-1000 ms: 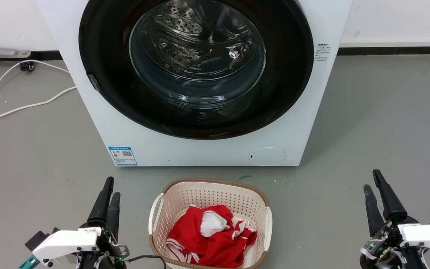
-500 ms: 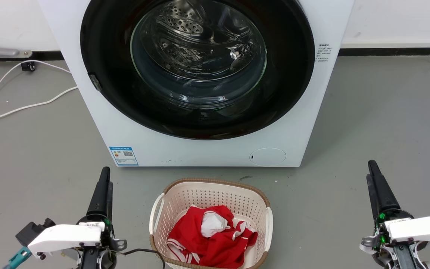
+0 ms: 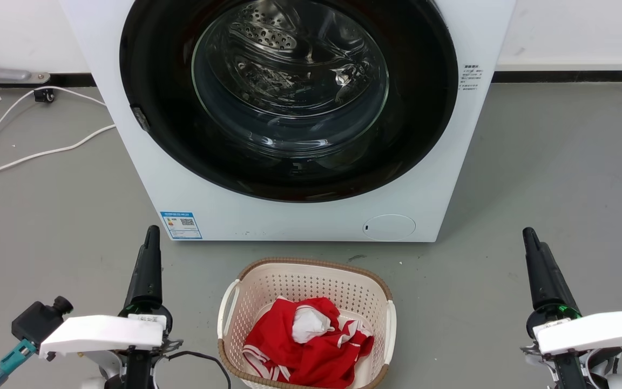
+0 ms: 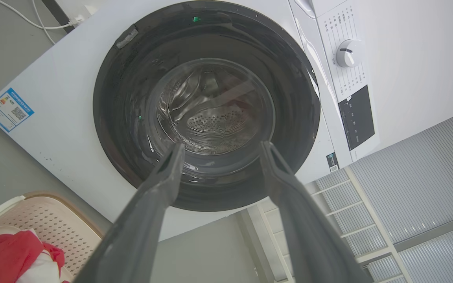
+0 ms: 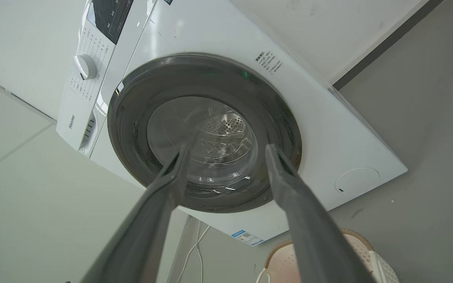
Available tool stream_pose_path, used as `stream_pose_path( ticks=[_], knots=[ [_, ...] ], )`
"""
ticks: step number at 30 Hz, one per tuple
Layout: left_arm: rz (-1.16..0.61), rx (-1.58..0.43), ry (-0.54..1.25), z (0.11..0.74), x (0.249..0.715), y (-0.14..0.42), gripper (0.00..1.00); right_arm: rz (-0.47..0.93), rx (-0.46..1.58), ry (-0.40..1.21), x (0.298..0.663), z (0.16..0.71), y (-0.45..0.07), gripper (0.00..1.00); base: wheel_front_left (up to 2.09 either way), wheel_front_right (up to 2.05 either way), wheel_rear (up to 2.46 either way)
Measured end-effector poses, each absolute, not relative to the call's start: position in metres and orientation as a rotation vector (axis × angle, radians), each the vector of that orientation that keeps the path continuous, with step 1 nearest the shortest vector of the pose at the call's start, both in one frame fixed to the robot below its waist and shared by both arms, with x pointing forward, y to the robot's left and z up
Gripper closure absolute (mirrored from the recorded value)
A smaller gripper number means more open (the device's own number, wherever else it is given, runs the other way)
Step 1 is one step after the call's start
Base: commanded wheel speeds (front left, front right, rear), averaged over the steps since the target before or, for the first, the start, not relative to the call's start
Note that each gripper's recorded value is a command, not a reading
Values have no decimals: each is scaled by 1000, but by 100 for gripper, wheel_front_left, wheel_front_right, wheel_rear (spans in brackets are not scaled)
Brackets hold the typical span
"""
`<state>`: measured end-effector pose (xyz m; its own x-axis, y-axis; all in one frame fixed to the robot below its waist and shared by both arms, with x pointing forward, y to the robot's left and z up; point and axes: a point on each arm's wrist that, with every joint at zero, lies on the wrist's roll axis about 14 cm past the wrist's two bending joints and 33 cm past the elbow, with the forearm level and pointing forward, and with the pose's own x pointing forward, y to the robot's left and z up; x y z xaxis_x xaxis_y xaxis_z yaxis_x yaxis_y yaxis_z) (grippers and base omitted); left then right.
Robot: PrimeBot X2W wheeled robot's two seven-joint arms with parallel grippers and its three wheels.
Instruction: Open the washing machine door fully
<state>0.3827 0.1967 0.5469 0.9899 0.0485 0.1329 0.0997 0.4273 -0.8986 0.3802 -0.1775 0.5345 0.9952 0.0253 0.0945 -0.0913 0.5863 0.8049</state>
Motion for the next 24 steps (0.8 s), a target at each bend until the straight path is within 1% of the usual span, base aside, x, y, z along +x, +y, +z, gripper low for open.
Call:
stream_pose_path(
  ticks=[11,24],
  knots=[
    [-62,-885,-179,559,383,188,0,65,726,-85,375,535,-178,0,0,0,0],
    [-78,-607,-187,562,383,177,0,94,497,-96,374,542,-173,0,0,0,0]
  ],
)
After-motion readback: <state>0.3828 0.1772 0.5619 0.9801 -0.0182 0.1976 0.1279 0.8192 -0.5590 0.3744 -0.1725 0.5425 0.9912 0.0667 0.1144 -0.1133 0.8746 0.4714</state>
